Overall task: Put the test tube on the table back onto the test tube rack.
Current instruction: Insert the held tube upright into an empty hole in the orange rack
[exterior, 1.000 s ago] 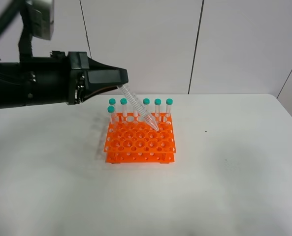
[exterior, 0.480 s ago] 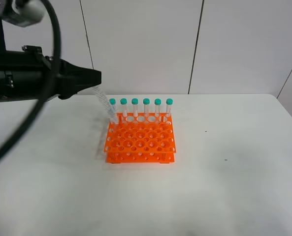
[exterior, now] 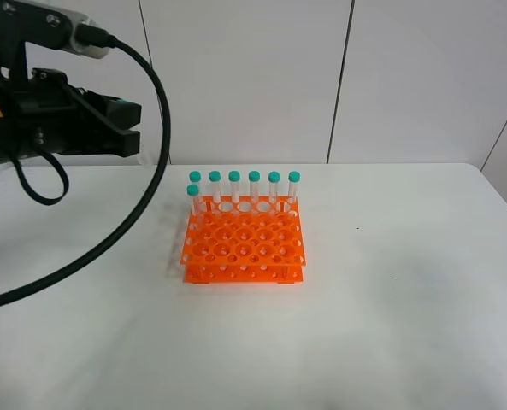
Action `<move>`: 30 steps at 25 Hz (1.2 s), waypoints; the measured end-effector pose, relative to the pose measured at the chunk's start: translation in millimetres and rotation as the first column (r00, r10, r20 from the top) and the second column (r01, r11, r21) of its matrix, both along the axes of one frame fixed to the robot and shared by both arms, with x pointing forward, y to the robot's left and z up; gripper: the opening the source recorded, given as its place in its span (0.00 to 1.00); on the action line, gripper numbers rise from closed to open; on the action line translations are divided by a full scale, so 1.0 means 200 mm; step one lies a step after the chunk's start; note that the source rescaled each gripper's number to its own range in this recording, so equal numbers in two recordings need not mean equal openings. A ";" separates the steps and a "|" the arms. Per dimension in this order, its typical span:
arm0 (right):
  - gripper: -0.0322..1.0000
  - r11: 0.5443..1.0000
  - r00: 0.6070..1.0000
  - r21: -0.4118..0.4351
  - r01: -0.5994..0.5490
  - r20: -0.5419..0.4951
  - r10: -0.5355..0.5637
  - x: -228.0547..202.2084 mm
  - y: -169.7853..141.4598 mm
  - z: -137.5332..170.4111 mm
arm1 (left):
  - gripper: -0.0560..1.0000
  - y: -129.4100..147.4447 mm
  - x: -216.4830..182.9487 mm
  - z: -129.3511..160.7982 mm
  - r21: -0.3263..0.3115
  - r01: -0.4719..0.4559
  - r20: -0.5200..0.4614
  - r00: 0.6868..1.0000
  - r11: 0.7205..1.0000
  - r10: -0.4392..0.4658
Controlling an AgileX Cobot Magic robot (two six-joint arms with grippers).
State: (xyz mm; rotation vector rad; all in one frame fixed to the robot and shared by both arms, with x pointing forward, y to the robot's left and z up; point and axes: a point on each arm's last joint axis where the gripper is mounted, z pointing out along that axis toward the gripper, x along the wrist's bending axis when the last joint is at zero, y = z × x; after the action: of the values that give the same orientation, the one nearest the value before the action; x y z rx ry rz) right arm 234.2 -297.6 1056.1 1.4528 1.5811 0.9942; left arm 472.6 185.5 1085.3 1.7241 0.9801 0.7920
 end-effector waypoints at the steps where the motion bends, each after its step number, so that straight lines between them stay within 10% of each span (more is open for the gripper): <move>1: 1.00 1.000 1.000 0.000 0.000 0.000 0.000 0.00 0.00 0.00 | 0.06 -0.02 0.02 -0.03 0.004 0.009 -0.015 1.000 1.000 -0.008; 14: 1.00 1.000 1.000 0.000 0.000 0.000 0.000 0.00 0.00 0.00 | 0.06 -0.49 0.25 -0.26 0.068 0.199 -0.106 0.976 0.978 -0.191; 30: 1.00 1.000 1.000 0.001 -0.001 0.000 0.001 0.00 0.00 0.00 | 0.06 -0.40 0.55 -0.44 0.046 0.048 -0.197 0.980 0.998 -0.038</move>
State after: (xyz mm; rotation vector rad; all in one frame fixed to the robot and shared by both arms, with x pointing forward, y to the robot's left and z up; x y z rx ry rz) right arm 234.2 -297.5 1056.1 1.4530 1.5814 0.9953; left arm 582.0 104.7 997.2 1.8886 1.0576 0.6320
